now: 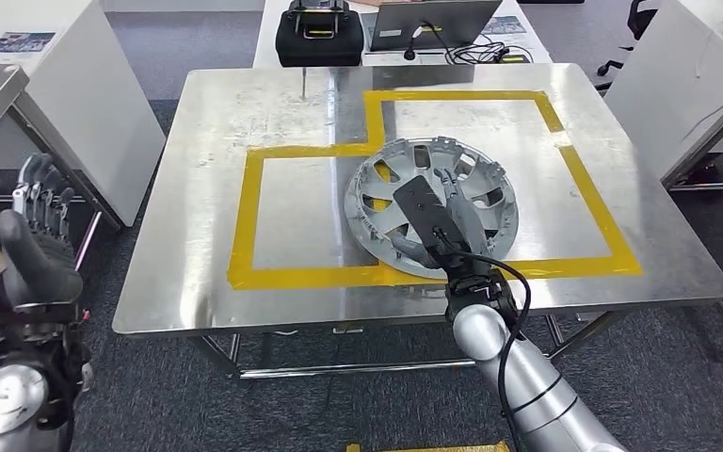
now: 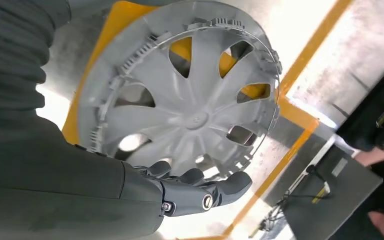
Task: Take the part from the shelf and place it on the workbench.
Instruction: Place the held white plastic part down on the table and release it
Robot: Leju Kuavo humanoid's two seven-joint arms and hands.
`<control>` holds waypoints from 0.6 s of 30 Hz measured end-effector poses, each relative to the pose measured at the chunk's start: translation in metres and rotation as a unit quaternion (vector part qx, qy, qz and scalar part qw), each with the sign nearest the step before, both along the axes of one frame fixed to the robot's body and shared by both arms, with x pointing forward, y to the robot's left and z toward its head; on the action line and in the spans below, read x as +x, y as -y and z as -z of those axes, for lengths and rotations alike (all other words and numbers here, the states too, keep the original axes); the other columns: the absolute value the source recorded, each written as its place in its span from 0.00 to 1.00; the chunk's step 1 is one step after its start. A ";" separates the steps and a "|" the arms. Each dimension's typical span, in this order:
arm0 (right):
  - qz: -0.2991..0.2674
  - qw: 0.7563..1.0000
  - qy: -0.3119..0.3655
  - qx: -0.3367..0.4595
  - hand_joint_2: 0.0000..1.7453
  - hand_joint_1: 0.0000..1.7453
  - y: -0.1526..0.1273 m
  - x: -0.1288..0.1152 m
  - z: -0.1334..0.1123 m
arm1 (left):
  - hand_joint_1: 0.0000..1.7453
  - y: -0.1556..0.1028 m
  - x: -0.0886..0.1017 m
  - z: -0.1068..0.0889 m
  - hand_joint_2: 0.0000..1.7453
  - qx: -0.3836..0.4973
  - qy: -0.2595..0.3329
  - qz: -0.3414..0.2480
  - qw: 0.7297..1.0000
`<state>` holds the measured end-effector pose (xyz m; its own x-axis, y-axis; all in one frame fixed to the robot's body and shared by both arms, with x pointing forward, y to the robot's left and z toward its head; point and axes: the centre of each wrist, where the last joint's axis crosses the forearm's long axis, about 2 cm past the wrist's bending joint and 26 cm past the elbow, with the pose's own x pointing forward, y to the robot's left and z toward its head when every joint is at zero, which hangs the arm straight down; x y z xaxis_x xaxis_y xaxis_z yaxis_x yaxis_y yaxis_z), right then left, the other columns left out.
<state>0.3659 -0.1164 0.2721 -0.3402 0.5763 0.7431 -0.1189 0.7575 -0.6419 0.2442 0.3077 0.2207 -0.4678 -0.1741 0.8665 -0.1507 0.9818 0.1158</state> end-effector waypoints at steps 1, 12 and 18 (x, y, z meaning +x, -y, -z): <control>0.002 1.000 -0.006 0.021 0.75 0.00 0.007 -0.004 0.000 | 0.00 0.000 -0.003 0.002 0.00 0.000 0.000 -0.003 1.000; -0.021 0.968 0.005 0.249 0.00 0.00 0.082 -0.043 -0.013 | 0.00 0.003 -0.021 0.004 0.00 -0.003 0.058 -0.025 0.998; -0.046 0.938 0.067 0.336 0.00 0.00 0.123 -0.091 0.004 | 0.00 0.014 -0.037 0.003 0.00 -0.018 0.102 -0.030 0.994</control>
<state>0.2753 -0.2395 0.2681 -0.4812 -0.0435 0.8755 -0.1559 0.9871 -0.0367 0.2076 0.2935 0.2177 -0.6239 -0.1778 0.7610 -0.2268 0.9731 0.0414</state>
